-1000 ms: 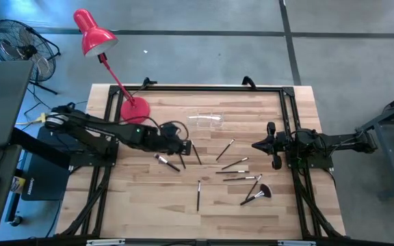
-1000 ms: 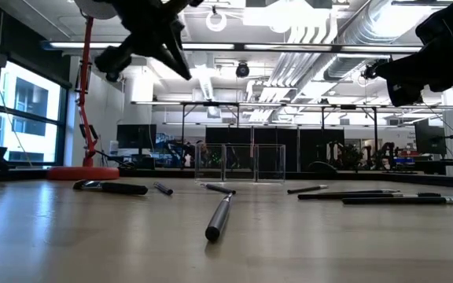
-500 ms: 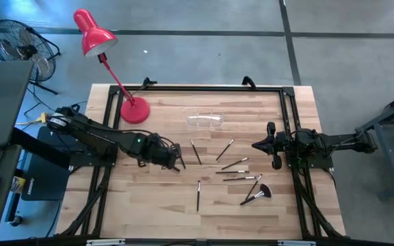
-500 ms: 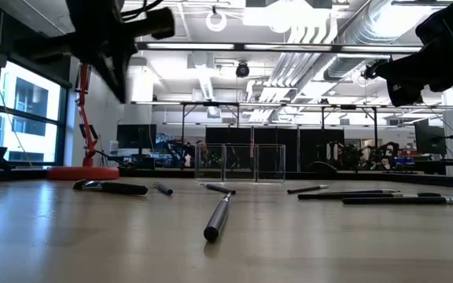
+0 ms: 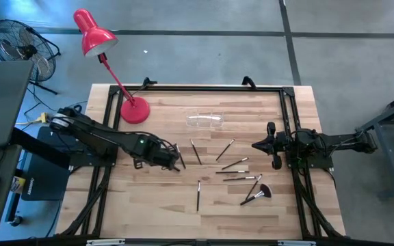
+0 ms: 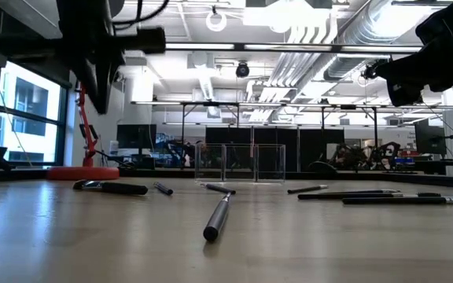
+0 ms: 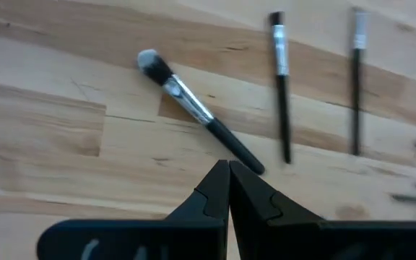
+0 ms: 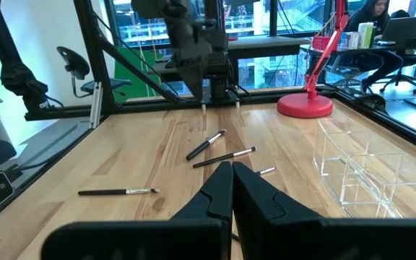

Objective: Put items in baskets/containers
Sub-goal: Put the foundation brush into the transparent organizer

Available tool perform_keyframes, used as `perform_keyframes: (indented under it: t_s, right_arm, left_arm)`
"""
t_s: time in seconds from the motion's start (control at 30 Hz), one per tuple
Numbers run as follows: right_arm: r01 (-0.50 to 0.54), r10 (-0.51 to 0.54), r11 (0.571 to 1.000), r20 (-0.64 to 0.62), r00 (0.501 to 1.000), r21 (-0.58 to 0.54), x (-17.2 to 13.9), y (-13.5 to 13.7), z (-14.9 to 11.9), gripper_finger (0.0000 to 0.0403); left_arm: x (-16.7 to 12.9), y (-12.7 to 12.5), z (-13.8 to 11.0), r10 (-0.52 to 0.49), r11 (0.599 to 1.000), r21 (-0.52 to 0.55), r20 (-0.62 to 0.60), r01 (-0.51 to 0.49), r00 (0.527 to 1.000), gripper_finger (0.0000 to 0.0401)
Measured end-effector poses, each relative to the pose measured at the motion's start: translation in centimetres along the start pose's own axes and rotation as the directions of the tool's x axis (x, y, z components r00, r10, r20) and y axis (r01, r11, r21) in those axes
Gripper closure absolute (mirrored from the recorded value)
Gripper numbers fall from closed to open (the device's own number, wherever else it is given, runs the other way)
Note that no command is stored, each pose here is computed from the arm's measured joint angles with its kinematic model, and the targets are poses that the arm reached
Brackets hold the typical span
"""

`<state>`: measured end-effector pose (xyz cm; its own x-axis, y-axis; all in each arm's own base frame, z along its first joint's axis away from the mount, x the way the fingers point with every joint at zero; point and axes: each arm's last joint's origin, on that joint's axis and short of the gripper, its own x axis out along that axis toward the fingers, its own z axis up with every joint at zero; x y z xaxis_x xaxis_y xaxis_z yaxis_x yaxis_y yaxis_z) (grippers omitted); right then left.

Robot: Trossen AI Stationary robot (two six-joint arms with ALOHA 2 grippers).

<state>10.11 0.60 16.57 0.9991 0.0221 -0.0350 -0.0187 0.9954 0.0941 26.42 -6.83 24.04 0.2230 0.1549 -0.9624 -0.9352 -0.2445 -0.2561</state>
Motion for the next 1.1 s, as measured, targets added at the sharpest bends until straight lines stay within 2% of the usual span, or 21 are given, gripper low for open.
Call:
perform_keyframes:
  t_s: [0.17,0.37,0.5,0.6,0.67,0.9,1.1]
  right_arm:
    - [0.000,0.000,1.000,0.000,1.000,0.000,0.0,0.0,0.0,0.0402]
    - [0.000,0.000,1.000,0.001,1.000,0.000,0.0,0.0,0.0,0.0402]
    - [0.000,0.000,1.000,0.001,1.000,0.000,0.0,0.0,0.0,0.0402]
    - [0.000,0.000,1.000,0.001,1.000,0.000,0.0,0.0,0.0,0.0402]
    - [0.000,0.000,1.000,0.001,1.000,0.000,0.0,0.0,0.0,0.0402]
    - [0.000,0.000,1.000,0.001,1.000,0.000,0.0,0.0,0.0,0.0402]
    - [0.000,0.000,1.000,0.001,1.000,0.000,0.0,0.0,0.0,0.0402]
  left_arm:
    - [1.9,-0.2,-0.9,0.101,0.995,0.004,-0.036,-0.101,0.994,0.0373]
    - [4.1,-0.3,-1.7,0.192,0.979,-0.064,-0.055,-0.196,0.980,0.0288]
    - [4.6,-0.6,-2.0,0.176,0.972,-0.150,-0.059,-0.183,0.983,0.0240]
    - [4.6,-1.0,-1.8,0.109,0.971,-0.211,-0.009,-0.108,0.994,0.0217]
    - [4.7,-1.1,-1.5,0.101,0.964,-0.249,0.032,-0.090,0.994,0.0208]
    - [4.8,-1.9,-0.8,0.026,0.959,-0.282,0.088,0.000,0.996,0.0203]
    - [5.7,-2.2,-1.3,0.011,0.958,-0.285,0.093,0.016,0.996,0.0203]
